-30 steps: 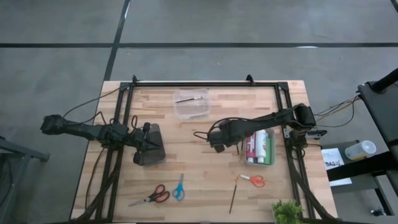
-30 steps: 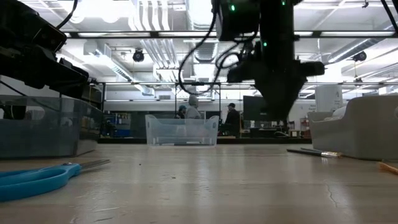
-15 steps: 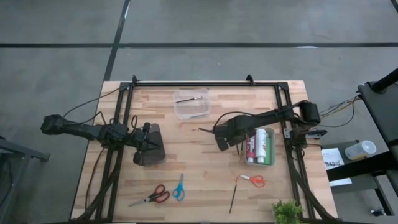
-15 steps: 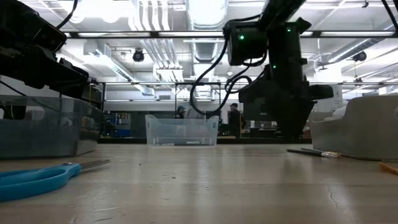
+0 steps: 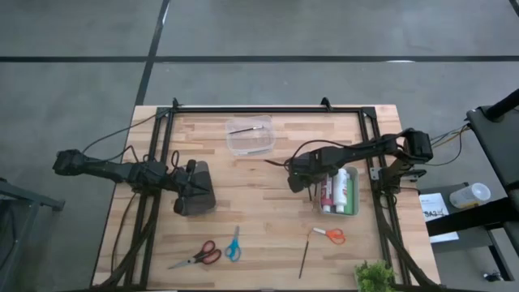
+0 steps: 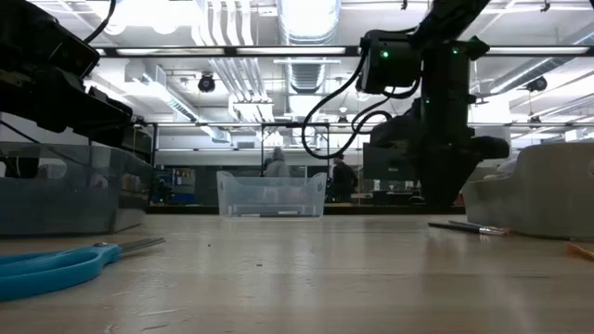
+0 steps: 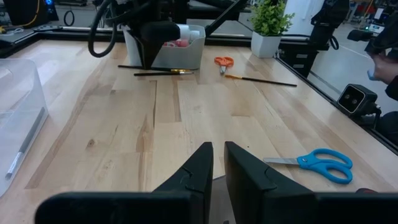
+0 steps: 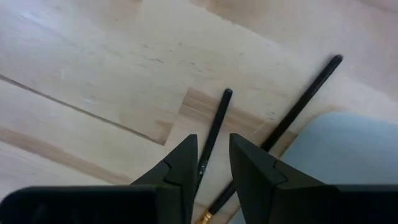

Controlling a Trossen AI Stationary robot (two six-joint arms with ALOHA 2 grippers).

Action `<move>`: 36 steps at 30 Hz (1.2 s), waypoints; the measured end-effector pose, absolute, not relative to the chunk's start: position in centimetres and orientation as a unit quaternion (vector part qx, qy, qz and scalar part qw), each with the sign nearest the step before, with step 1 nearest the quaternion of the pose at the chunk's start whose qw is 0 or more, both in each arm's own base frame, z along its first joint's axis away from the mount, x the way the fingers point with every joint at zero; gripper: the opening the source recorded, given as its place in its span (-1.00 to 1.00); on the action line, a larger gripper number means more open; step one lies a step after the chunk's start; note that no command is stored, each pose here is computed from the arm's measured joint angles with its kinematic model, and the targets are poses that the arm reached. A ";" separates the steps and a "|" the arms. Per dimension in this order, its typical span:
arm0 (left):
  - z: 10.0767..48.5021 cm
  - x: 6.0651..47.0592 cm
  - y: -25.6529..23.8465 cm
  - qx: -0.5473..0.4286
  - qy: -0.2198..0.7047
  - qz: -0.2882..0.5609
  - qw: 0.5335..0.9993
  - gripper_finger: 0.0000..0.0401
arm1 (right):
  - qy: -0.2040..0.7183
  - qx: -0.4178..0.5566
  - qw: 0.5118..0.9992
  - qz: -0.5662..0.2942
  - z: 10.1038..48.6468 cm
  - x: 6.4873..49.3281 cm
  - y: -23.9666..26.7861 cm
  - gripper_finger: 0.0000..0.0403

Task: Pick & Place Paint Supplies
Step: Put the gold paint brush into the transparent bin

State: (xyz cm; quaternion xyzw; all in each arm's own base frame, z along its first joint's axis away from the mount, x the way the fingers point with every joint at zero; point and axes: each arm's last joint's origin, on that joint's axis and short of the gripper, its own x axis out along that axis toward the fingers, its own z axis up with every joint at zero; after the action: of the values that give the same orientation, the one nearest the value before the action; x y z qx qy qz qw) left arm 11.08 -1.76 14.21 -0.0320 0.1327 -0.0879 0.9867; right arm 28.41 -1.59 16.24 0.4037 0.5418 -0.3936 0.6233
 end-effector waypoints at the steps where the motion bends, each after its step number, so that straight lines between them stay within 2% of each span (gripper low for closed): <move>1: 14.2 11.1 -1.8 -0.032 0.132 -0.088 0.987 -0.75 | 0.542 0.402 0.625 -0.392 16.5 28.5 -1.6 -0.55; 13: 14.2 11.1 -1.8 -0.032 0.132 -0.088 0.987 -0.75 | 0.591 0.295 0.691 -0.294 19.1 29.8 -1.6 -0.55; 30: 14.2 11.1 -1.8 -0.032 0.133 -0.088 0.987 -0.75 | 0.670 0.298 0.610 -0.299 13.5 30.5 -1.8 -0.55; 36: 14.2 11.1 -1.8 -0.032 0.133 -0.088 0.987 -0.75 | 0.662 0.303 0.615 -0.302 13.9 30.9 -1.8 -0.55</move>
State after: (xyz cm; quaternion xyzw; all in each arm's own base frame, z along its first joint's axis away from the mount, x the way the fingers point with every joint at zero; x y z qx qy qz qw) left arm 11.08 -1.76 14.22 -0.0320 0.1326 -0.0878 0.9868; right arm 30.92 -1.84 13.90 0.3035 0.6624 -0.3020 0.6148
